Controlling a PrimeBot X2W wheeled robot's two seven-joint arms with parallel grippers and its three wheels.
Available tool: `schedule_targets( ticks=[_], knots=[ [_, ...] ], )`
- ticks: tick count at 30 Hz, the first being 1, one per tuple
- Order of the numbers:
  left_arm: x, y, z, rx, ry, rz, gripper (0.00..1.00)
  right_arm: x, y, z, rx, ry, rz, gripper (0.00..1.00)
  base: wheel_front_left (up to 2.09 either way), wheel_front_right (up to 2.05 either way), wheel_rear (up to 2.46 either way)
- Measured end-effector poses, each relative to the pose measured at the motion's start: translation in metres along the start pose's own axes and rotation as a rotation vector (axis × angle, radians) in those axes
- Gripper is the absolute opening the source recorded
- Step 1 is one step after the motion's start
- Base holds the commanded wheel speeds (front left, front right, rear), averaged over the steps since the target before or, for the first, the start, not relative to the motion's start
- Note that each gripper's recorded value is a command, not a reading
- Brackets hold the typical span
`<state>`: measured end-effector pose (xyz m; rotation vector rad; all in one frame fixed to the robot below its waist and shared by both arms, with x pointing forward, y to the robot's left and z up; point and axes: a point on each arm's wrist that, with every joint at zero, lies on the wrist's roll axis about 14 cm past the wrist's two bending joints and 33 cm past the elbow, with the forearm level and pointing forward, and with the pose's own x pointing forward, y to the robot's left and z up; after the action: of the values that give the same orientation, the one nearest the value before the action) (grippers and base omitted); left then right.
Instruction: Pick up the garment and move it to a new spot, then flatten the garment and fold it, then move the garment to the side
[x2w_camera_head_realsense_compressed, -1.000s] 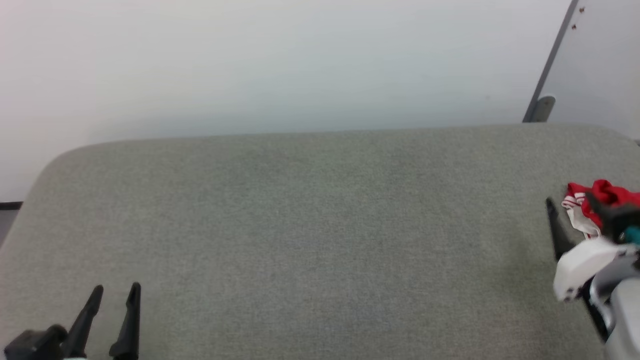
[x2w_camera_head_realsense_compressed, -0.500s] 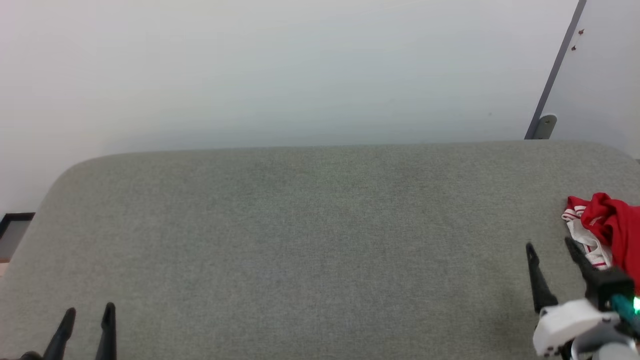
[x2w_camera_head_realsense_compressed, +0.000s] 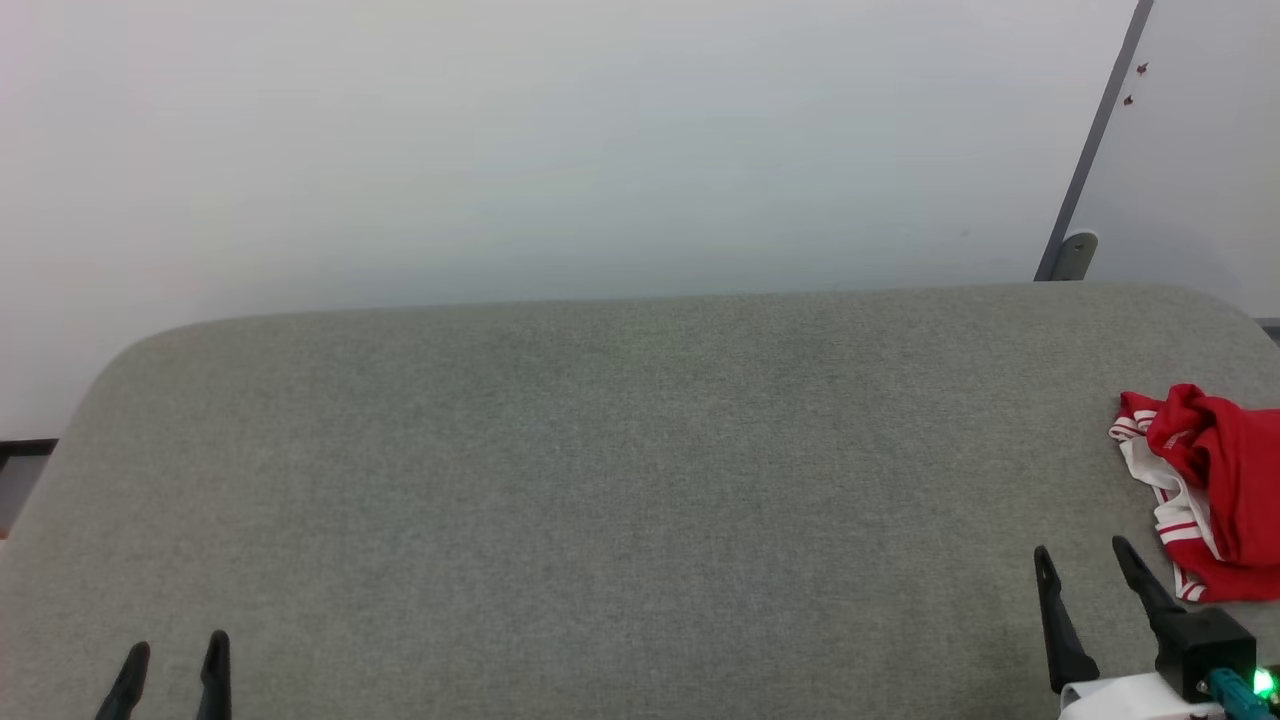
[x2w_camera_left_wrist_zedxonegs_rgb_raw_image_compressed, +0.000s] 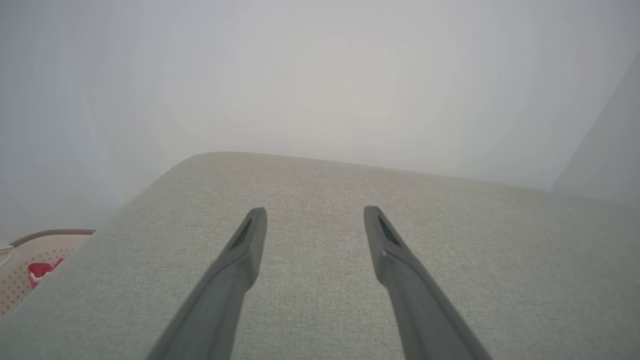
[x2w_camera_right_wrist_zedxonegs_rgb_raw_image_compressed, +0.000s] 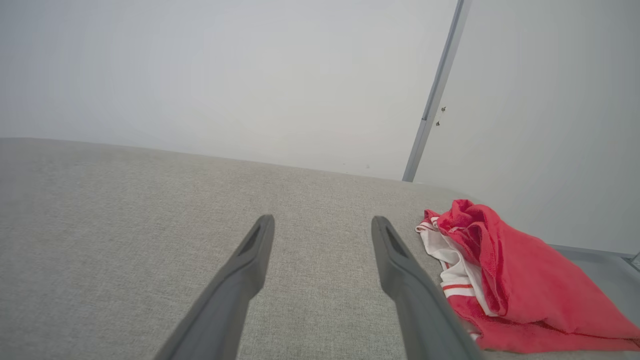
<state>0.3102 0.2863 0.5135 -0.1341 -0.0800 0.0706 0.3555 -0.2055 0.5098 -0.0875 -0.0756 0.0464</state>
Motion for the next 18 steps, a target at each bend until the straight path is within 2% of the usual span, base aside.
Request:
schedule_targets(
  ticks=[14,15,18],
  knots=[
    [-0.005,-0.006,-0.003,-0.026,0.013,-0.025,1.0,-0.005,0.009,-0.003,0.009,0.006,0.016,1.0,0.0,0.0,0.0],
    [-0.005,-0.006,-0.003,-0.025,0.013,-0.026,0.0,-0.005,0.01,-0.003,0.01,0.006,0.018,0.0,0.0,0.0,0.0],
    [-0.01,-0.009,-0.016,-0.05,0.047,-0.014,0.0,-0.009,0.011,-0.015,0.021,0.047,0.015,0.0,0.0,0.0,0.0]
  ],
)
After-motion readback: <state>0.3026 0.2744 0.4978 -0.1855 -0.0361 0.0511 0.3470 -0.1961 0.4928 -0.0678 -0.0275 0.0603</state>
